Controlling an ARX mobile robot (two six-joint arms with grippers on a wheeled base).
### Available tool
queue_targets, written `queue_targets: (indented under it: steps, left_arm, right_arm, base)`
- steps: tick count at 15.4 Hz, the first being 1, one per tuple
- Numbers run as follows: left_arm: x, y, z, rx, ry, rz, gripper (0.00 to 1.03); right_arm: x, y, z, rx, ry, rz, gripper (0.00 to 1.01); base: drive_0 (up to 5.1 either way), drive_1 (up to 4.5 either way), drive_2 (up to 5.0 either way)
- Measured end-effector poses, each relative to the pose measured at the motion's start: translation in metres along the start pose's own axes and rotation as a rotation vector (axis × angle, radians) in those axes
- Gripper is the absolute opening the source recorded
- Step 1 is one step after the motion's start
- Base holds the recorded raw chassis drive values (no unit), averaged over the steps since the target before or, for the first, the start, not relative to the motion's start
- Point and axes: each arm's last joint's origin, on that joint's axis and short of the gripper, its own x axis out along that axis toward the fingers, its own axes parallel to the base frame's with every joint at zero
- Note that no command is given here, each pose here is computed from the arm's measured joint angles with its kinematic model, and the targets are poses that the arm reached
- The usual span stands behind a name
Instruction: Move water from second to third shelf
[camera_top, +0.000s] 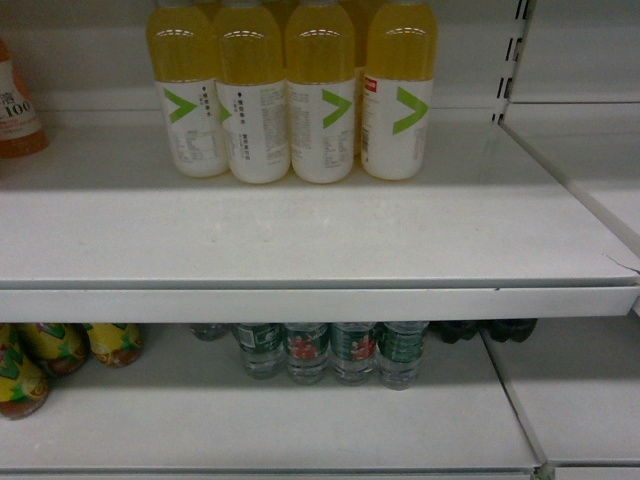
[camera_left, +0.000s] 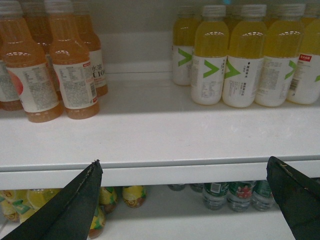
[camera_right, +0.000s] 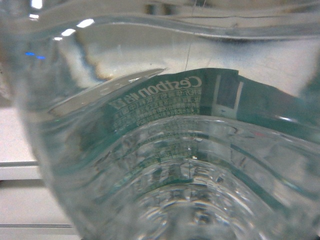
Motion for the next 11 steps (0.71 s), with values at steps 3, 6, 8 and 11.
queue_targets:
  steps: [3,6,8,11]
  left_arm:
    - [0.0,0.0,0.0,0.0,0.0,0.0,0.98]
    - [0.0,0.0,0.0,0.0,0.0,0.0,0.98]
    - [0.0,0.0,0.0,0.0,0.0,0.0,0.98]
    - [0.0,0.0,0.0,0.0,0.0,0.0,0.98]
  right_arm:
    - [0.0,0.0002,-0.0001,0.0,0.001,0.007,0.4]
    - [0.0,0.0003,0.0001,0.0,0.0,0.007,0.4]
    - [0.0,0.0003,0.0001,0.0,0.0,0.007,0.4]
    - [0.0,0.0003,0.0,0.0,0.0,0.008,0.4]
  base:
    - [-1.5,0.86,0.9]
    - [-4.6,2.49,2.5]
    - [-4.8,2.47,2.5]
    - [-4.9,2.49,2.5]
